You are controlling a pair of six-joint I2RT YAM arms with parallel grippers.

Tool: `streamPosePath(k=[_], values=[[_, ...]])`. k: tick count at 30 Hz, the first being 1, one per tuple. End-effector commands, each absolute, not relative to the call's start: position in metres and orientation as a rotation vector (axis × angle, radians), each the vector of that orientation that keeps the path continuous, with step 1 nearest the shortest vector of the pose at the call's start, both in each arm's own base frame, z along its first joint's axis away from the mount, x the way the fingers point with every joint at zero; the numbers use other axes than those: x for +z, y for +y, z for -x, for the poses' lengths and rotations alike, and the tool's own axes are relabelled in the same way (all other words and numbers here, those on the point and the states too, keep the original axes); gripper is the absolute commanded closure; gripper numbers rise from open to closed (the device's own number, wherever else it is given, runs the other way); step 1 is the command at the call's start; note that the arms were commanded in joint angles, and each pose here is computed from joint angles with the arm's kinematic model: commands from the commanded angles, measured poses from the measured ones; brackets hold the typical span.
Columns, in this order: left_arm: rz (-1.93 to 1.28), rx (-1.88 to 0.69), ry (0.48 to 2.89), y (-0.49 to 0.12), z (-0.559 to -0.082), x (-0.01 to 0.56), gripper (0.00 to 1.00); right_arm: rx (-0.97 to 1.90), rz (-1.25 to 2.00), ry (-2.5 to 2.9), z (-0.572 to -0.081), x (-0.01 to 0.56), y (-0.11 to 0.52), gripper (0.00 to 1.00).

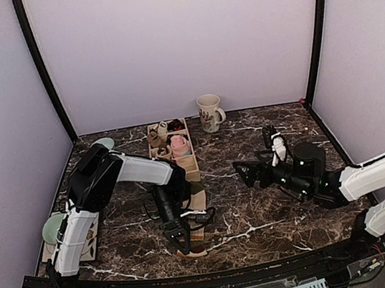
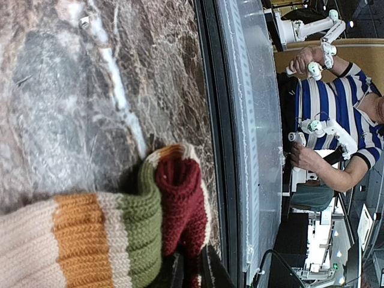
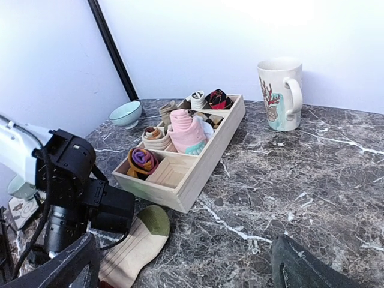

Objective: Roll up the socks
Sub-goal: Pick up the sock from the center of the board.

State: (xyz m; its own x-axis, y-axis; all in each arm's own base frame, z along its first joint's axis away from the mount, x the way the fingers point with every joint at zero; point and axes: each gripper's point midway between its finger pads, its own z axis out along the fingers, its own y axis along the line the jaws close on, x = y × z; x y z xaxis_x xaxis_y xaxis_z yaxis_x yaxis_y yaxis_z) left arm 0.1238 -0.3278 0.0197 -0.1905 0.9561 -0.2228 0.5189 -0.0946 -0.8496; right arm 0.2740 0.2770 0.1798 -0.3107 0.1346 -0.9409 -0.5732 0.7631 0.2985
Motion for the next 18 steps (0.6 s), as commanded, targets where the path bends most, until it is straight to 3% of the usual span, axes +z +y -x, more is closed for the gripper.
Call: streamPosePath(k=[1,7,12,18], values=[[1.797,1.125,-1.767,-0.320,-0.149,-0.015,0.86,0.875,0.482,1.653,-0.244,0.190,0.288,0.01],[1.759,1.169,-1.786,-0.320,-0.151,-0.014,0.86,0.625,0.987,1.596,-0.166,0.153,0.320,0.08],[1.741,1.172,-1.793,-0.318,-0.154,-0.015,0.86,0.639,1.331,1.486,-0.111,0.121,0.354,0.28],[1.736,1.170,-1.794,-0.316,-0.155,-0.016,0.86,0.650,1.475,1.385,-0.097,0.101,0.398,0.30]])
